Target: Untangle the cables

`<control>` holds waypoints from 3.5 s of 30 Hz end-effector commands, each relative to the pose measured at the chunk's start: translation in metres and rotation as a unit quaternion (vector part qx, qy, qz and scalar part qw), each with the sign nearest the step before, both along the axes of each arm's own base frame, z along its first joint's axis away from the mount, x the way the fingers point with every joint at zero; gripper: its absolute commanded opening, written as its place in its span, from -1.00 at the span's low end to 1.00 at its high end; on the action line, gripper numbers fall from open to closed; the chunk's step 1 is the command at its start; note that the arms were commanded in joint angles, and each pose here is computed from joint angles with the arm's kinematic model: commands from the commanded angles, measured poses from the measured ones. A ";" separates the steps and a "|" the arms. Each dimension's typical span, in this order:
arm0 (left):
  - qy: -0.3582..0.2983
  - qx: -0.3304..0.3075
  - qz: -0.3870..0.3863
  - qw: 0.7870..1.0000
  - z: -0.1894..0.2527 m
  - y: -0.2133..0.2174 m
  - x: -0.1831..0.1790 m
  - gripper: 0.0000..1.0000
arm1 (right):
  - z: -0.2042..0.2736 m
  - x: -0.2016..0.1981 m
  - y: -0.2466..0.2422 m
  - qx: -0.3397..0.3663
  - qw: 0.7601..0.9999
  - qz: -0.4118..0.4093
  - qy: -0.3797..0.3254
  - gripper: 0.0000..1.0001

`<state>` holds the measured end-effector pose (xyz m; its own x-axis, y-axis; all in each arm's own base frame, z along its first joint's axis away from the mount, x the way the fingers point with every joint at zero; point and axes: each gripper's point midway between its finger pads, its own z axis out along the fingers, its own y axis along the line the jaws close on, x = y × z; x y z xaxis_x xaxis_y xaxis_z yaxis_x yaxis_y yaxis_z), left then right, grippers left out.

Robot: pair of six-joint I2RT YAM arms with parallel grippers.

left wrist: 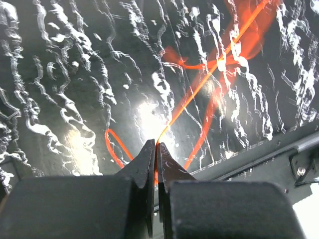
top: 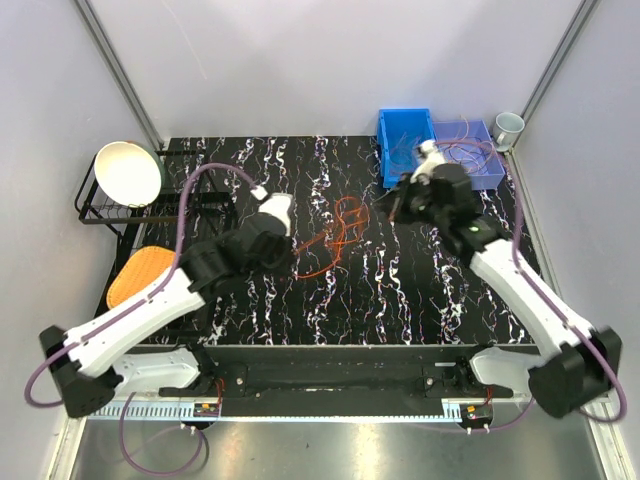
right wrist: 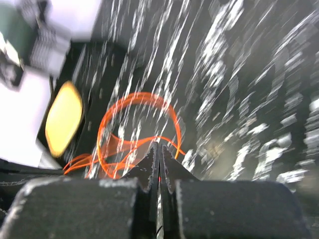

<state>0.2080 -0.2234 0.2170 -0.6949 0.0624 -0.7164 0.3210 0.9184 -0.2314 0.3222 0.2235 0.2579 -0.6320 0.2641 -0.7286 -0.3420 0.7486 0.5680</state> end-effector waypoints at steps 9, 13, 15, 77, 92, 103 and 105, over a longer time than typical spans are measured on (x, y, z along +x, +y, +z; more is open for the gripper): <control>-0.015 0.012 0.079 0.997 0.004 0.057 0.000 -1.00 | 0.058 0.009 -0.114 -0.089 0.979 -0.164 -0.077 -1.00; -0.014 0.003 0.071 0.997 0.006 0.051 0.001 -1.00 | 0.061 -0.002 -0.076 -0.015 0.995 -0.082 -0.058 -1.00; -0.017 -0.005 0.067 0.998 0.010 0.046 0.003 -1.00 | 0.055 -0.012 -0.050 0.038 0.998 -0.017 -0.040 -1.00; 0.020 -0.203 0.454 0.867 0.139 0.051 0.104 -1.00 | 0.002 -0.084 0.169 -0.011 0.960 0.235 -0.149 0.49; 0.022 -0.206 0.455 0.866 0.133 0.061 0.103 -1.00 | -0.028 -0.052 0.203 -0.043 0.970 0.178 -0.157 0.44; 0.025 -0.217 0.459 0.861 0.130 0.074 0.105 -1.00 | -0.046 -0.043 0.215 -0.050 0.973 0.150 -0.165 -0.09; 0.026 -0.219 0.458 0.861 0.129 0.075 0.106 -1.00 | -0.045 -0.041 0.215 -0.047 0.974 0.144 -0.169 -0.21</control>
<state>0.3134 -0.1486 0.3311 -0.3550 -0.7772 -0.5195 -0.5546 0.6224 -0.5522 0.2694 0.4274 0.1783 -0.4718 -0.0674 -0.8791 -0.6978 0.6381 0.3256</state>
